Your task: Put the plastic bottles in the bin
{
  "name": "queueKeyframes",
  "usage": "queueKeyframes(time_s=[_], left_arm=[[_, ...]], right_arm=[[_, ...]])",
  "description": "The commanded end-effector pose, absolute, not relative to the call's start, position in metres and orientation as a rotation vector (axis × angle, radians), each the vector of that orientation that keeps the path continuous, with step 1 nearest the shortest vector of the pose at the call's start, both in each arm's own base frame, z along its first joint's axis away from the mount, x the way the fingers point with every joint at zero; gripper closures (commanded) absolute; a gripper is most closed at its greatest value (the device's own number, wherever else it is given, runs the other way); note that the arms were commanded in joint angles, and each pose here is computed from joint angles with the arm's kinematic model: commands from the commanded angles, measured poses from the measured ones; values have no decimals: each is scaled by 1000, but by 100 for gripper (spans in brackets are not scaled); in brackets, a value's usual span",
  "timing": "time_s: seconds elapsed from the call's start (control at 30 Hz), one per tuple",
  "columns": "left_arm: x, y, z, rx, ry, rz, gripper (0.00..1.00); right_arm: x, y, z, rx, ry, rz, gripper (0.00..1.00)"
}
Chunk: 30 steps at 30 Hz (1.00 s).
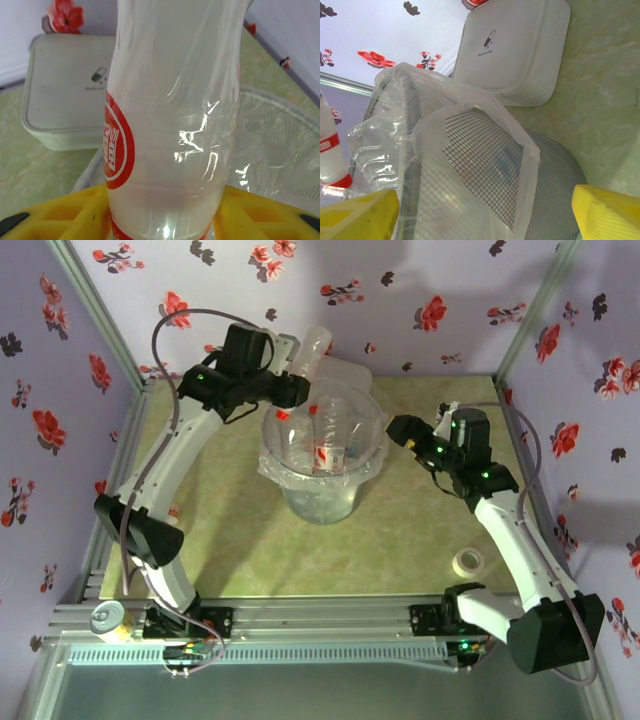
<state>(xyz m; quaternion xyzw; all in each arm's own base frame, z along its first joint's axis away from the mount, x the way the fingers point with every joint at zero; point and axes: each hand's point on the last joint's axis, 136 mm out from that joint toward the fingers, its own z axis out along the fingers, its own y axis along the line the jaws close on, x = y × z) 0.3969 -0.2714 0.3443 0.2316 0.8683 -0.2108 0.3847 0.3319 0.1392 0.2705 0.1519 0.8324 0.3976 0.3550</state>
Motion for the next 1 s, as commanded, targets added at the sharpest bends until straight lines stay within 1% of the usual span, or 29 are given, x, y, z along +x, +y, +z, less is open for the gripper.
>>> queueKeyframes(time_s=[0.0,0.1,0.17,0.27,0.33,0.37,0.43,0.53,0.57,0.7,0.77,0.87,0.97], left_arm=[[377,-276,340,723,2238,-544,48],[364,-280,328,827,2262,-558,47],[359,-279,321,869,2283,-544,44],[354,-277,318,898,2302,-533,30],[355,-276,323,900,2282,-519,18],[357,-276,326,894,2270,-510,14],[362,-276,337,872,2236,-500,12],[371,-278,355,826,2179,-505,11],[374,-280,360,808,2162,-514,12],[396,-288,376,723,2098,-523,21],[409,-291,379,665,2084,-519,29],[426,-297,380,605,2052,-516,42],[439,-305,384,567,2014,-548,52]], right_arm=[[330,135,269,375,2146,1004,10],[331,134,268,377,2148,1003,10],[332,135,268,376,2148,1007,10],[333,135,267,380,2148,1012,10],[334,136,267,381,2150,1014,10],[335,136,267,381,2148,1015,10],[335,137,267,381,2149,1021,10],[336,137,267,384,2148,1029,10],[337,138,267,386,2148,1029,10],[337,138,267,386,2147,1035,10],[336,138,267,388,2147,1038,10],[335,139,263,395,2154,1043,10],[335,139,262,398,2158,1046,10]])
